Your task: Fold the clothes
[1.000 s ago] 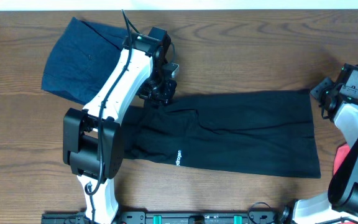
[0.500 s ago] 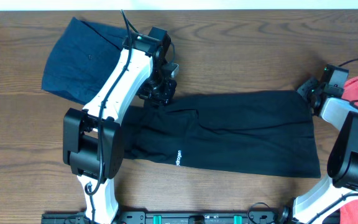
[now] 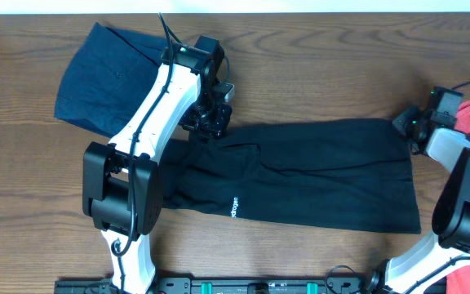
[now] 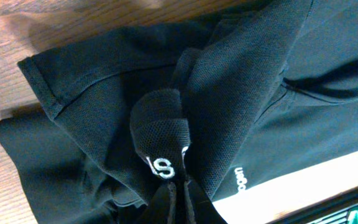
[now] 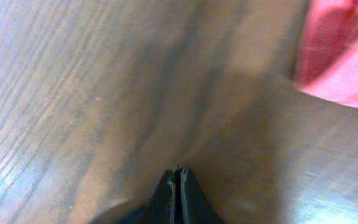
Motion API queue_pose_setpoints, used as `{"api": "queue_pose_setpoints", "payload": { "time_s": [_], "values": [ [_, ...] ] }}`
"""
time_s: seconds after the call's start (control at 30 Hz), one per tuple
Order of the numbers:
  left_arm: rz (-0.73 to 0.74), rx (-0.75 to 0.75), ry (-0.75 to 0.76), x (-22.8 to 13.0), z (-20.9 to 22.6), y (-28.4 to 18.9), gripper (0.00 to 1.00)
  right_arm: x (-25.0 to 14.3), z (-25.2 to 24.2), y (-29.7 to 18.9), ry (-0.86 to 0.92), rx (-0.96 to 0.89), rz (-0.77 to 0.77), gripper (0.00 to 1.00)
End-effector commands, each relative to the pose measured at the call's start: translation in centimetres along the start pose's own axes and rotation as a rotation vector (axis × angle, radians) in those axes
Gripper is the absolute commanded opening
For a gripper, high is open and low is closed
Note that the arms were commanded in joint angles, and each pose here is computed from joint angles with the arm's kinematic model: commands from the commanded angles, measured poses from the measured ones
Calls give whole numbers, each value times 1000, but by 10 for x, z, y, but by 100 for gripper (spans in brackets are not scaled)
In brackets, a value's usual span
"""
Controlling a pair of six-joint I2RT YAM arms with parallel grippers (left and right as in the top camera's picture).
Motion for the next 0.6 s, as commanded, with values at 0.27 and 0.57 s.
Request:
{"api": "queue_pose_setpoints", "payload": {
  "time_s": [0.27,0.57],
  "values": [
    [-34,-16,-1,-3,-3,-15,6,37,-8,-72,45,70,-93,1],
    [-12,-14,-10,-30,-6,-41,6,16,-6,-94,70,127,24,1]
  ]
}}
Point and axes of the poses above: each gripper's point midway between its finger pads, its own y axis out along the fingers, its own z axis along the line the jaws close on, x = y × z, the point moved 3 cm from there along -y, back along the fingers, and after that the axes turned 7 degrees about -y, right-handed, at the moved point
